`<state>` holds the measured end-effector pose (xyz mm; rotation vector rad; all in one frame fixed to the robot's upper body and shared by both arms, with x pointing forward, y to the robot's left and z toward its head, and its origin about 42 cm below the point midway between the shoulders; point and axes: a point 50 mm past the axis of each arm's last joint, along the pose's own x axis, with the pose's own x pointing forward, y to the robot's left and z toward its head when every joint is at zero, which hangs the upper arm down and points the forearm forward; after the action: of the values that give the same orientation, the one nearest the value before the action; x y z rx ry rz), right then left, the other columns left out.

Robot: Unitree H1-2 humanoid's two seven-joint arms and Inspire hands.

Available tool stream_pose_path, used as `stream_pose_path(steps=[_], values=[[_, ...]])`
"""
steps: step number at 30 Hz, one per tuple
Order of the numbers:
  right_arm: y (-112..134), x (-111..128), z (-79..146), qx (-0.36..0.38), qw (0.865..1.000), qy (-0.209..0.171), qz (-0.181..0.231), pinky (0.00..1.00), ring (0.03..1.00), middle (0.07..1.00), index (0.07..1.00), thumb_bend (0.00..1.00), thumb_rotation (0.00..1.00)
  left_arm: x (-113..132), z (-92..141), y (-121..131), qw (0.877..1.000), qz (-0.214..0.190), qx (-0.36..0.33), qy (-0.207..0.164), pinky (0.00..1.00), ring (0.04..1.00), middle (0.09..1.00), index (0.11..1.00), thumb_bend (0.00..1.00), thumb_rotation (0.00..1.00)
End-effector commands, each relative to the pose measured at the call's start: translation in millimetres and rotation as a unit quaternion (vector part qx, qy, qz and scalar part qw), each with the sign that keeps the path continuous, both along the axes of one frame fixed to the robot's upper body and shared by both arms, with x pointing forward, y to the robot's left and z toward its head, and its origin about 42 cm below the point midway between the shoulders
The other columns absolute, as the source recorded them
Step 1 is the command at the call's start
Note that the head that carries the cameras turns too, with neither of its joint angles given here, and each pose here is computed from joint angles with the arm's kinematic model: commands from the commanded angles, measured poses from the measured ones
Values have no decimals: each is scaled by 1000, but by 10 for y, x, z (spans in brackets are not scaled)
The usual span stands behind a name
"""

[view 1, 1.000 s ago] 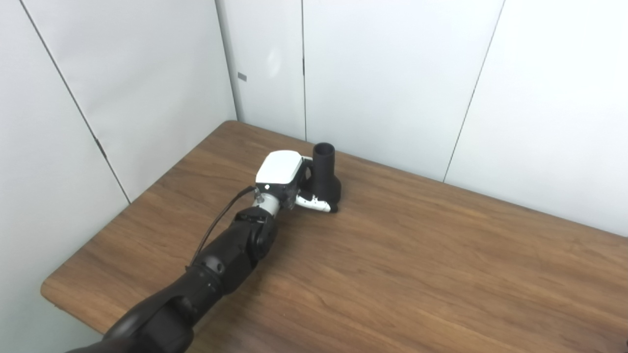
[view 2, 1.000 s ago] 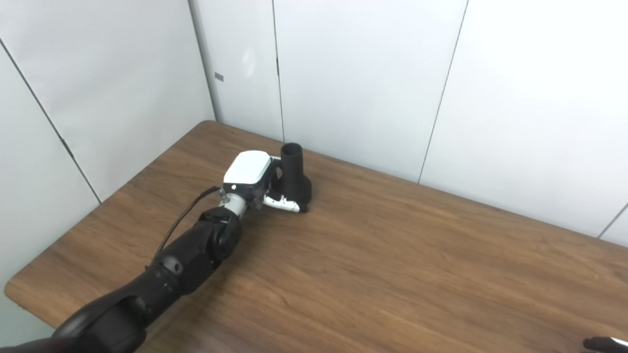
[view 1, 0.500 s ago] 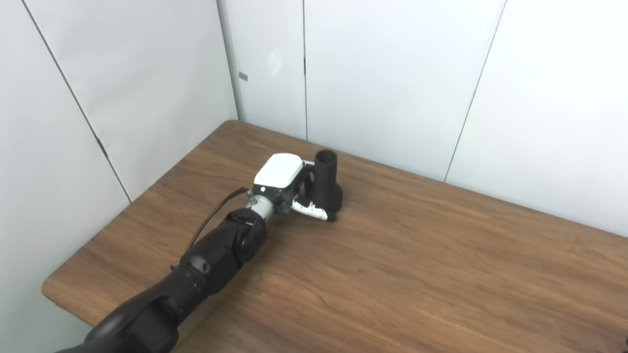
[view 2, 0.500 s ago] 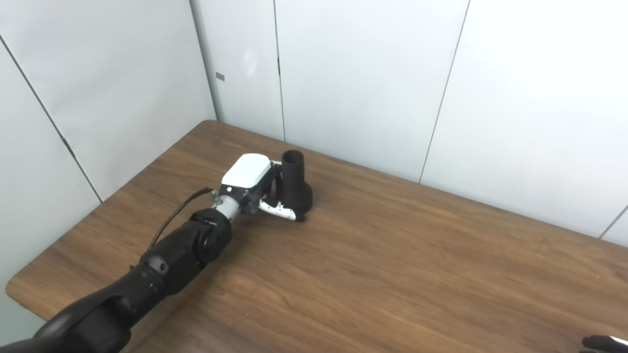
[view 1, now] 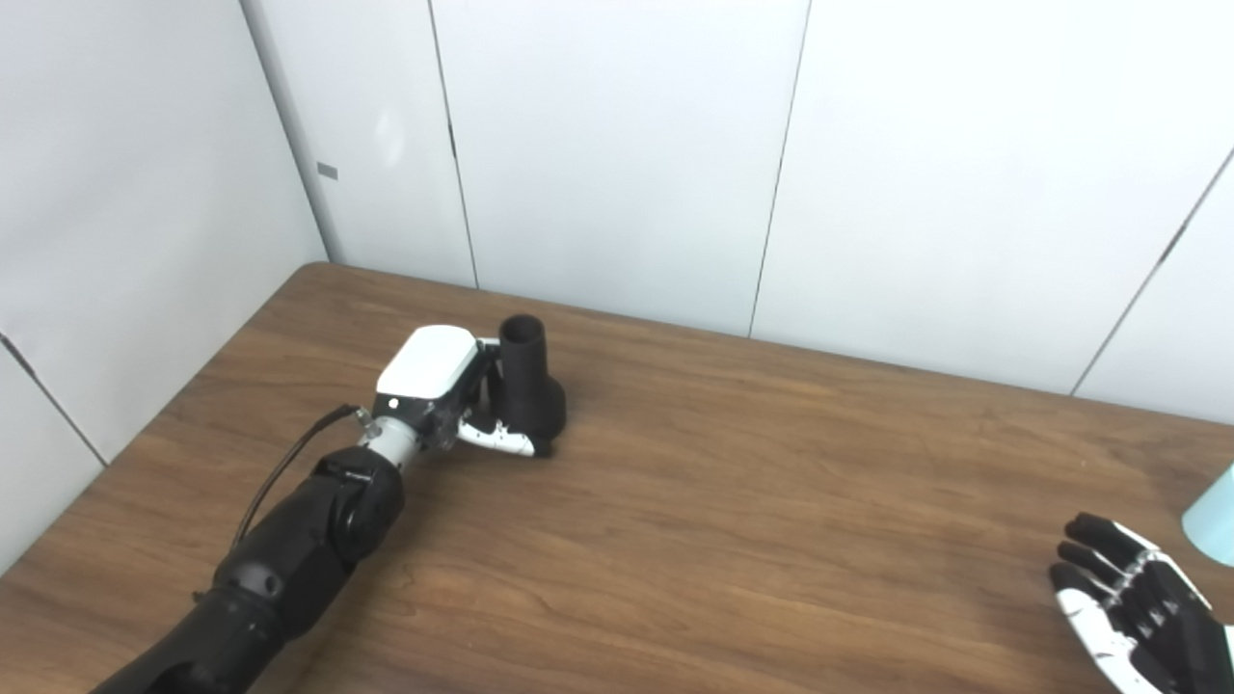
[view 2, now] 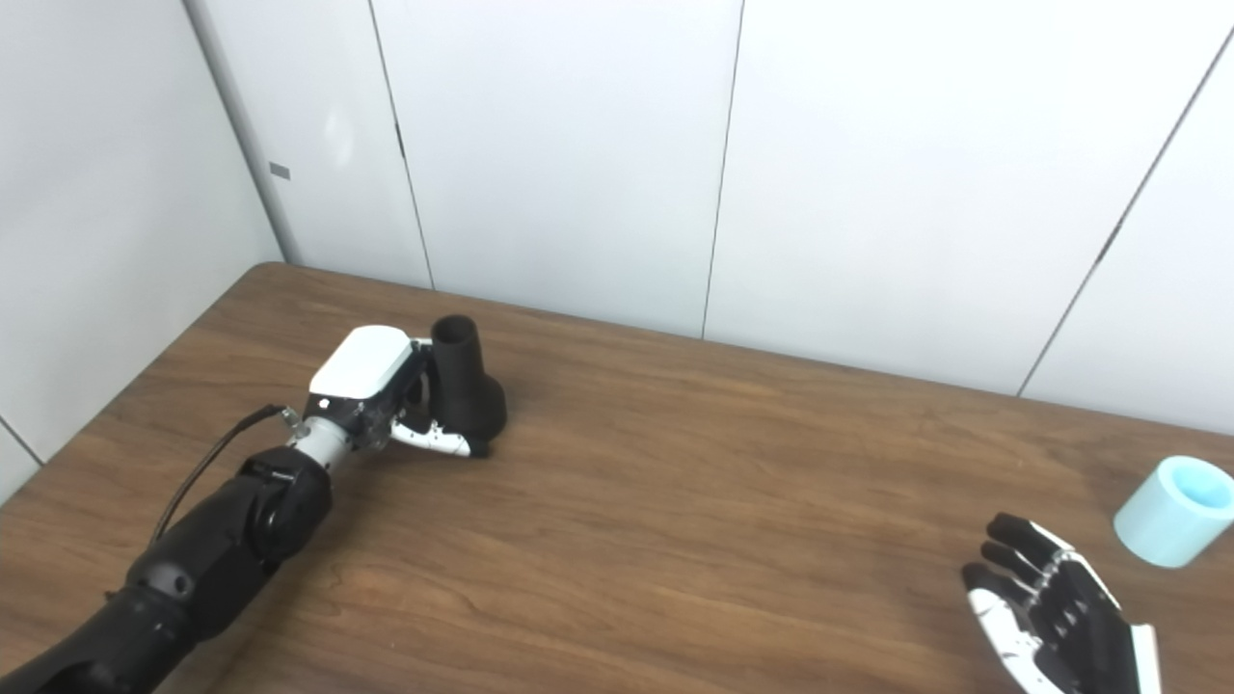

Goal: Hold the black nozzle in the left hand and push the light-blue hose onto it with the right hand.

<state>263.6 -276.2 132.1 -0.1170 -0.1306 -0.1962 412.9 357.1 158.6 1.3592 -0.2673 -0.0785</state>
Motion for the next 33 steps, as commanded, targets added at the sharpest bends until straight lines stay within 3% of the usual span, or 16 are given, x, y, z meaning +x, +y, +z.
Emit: stream_pose_path(steps=[1, 6, 8, 9, 11, 14, 17, 20, 22, 26, 29, 30, 33], values=[[-62, -19, 169, -6, 999, -50, -8, 666, 748, 758, 725, 231, 0, 45, 178, -154, 998, -50, -2, -28, 222, 327, 452, 538, 491, 0], [-194, -114, 182, -6, 998, -59, -35, 685, 769, 774, 740, 229, 0, 6, 234, -405, 994, -102, 0, -43, 155, 309, 430, 530, 489, 0], [-293, -183, 183, -12, 997, -58, -47, 692, 770, 776, 748, 229, 0, -26, 241, -536, 992, -118, -6, -50, 133, 199, 435, 495, 513, 0], [-345, -227, 184, -15, 997, -55, -53, 714, 779, 783, 756, 231, 0, -45, 245, -594, 991, -126, -7, -51, 132, 188, 409, 497, 513, 0], [-457, -319, 183, -19, 996, -54, -68, 763, 802, 802, 774, 242, 0, -99, 268, -727, 990, -137, -4, -45, 159, 217, 406, 511, 514, 0], [-589, -427, 184, -23, 994, -57, -90, 752, 799, 804, 774, 262, 0, -161, 279, -875, 987, -157, 5, -40, 180, 242, 410, 519, 514, 0], [-686, -511, 222, -18, 992, -63, -107, 752, 802, 808, 778, 273, 0, -206, 261, -1017, 982, -186, 11, -40, 150, 203, 386, 503, 512, 0], [-686, -540, 314, -22, 990, -78, -119, 687, 762, 773, 751, 282, 0, -240, 212, -1122, 978, -201, 13, -46, 167, 233, 407, 512, 515, 0], [-646, -532, 385, -29, 987, -88, -135, 654, 741, 755, 727, 295, 4, -267, 171, -1176, 978, -203, 14, -44, 139, 203, 394, 504, 514, 0], [-599, -481, 502, -52, 975, -105, -188, 640, 718, 733, 704, 366, 9, -350, 91, -1287, 972, -233, 4, -40, 122, 176, 467, 479, 523, 0], [-596, -415, 558, -80, 967, -110, -217, 744, 825, 822, 783, 501, 136, -420, 42, -1386, 966, -257, -4, -35, 136, 196, 398, 504, 514, 0], [-605, -380, 582, -87, 965, -111, -221, 819, 891, 884, 848, 569, 179, -447, 14, -1424, 964, -264, -9, -32, 137, 197, 391, 504, 513, 0], [-658, -274, 615, -99, 963, -113, -225, 885, 960, 977, 967, 651, 222, -510, -51, -1499, 959, -281, -14, -24, 158, 216, 386, 504, 512, 0]])
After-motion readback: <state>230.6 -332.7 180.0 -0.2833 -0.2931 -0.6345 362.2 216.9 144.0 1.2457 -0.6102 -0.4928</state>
